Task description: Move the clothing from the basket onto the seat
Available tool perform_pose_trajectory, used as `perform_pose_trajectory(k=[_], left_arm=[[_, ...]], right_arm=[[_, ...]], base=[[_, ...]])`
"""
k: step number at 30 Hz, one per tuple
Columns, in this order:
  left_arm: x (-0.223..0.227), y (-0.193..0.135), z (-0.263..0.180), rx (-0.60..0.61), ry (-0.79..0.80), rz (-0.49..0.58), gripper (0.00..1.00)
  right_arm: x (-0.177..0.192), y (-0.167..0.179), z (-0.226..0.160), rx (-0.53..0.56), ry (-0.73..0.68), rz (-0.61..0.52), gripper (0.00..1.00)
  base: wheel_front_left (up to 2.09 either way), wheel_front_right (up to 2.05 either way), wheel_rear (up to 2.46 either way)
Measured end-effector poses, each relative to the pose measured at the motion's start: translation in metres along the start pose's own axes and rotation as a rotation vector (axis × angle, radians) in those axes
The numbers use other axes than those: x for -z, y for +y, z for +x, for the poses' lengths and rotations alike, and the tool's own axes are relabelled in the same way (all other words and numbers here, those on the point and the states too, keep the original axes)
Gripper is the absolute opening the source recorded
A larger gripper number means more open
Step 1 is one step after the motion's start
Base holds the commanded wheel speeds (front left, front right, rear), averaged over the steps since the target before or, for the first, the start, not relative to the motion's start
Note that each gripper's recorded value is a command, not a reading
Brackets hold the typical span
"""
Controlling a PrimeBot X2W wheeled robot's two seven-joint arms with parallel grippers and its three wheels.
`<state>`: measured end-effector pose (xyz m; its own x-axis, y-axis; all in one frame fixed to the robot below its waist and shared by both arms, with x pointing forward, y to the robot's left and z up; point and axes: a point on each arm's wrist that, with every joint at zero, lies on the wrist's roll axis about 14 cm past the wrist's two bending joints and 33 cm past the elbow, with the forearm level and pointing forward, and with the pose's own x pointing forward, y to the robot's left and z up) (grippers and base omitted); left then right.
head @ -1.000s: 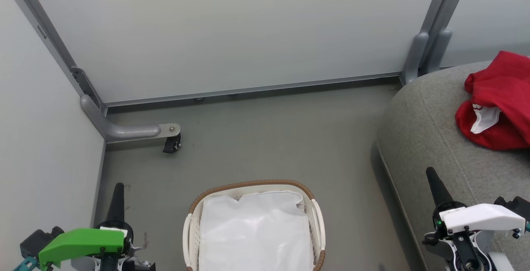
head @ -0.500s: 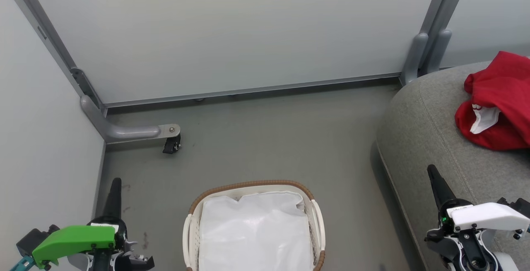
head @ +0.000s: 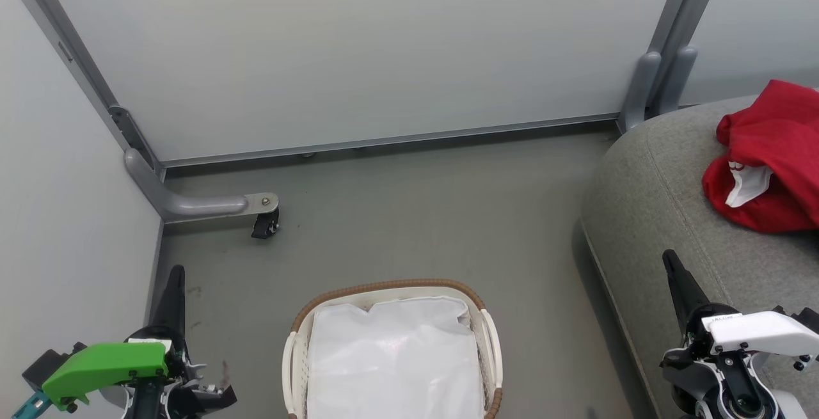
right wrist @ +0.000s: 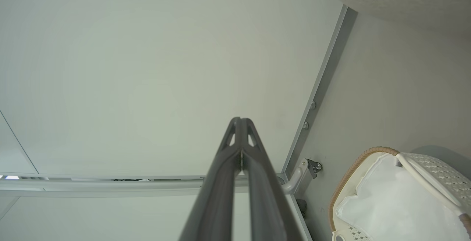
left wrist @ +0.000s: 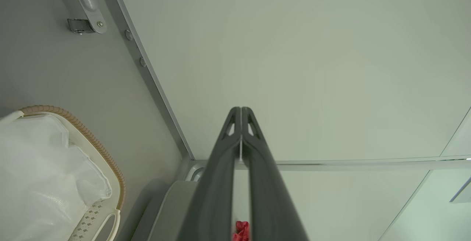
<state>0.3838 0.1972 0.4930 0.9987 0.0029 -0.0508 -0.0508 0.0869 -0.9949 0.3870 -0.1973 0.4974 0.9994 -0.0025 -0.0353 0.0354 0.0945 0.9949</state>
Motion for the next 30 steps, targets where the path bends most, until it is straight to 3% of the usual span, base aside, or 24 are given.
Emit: perform_pose_trajectory(k=[15, 30], left_arm=[[-0.0027, -0.0104, 0.0032, 0.037, 0.002, -0.092, 0.00], [-0.0029, -0.0108, 0.0033, 0.039, 0.002, -0.092, 0.00]], right_arm=[[-0.0021, 0.0062, 0.0002, -0.025, 0.003, 0.098, 0.00], [-0.0024, 0.0065, 0.0003, -0.026, 0.002, 0.100, 0.00]], base=[[0.00, 0.00, 0.00], [0.00, 0.00, 0.00]])
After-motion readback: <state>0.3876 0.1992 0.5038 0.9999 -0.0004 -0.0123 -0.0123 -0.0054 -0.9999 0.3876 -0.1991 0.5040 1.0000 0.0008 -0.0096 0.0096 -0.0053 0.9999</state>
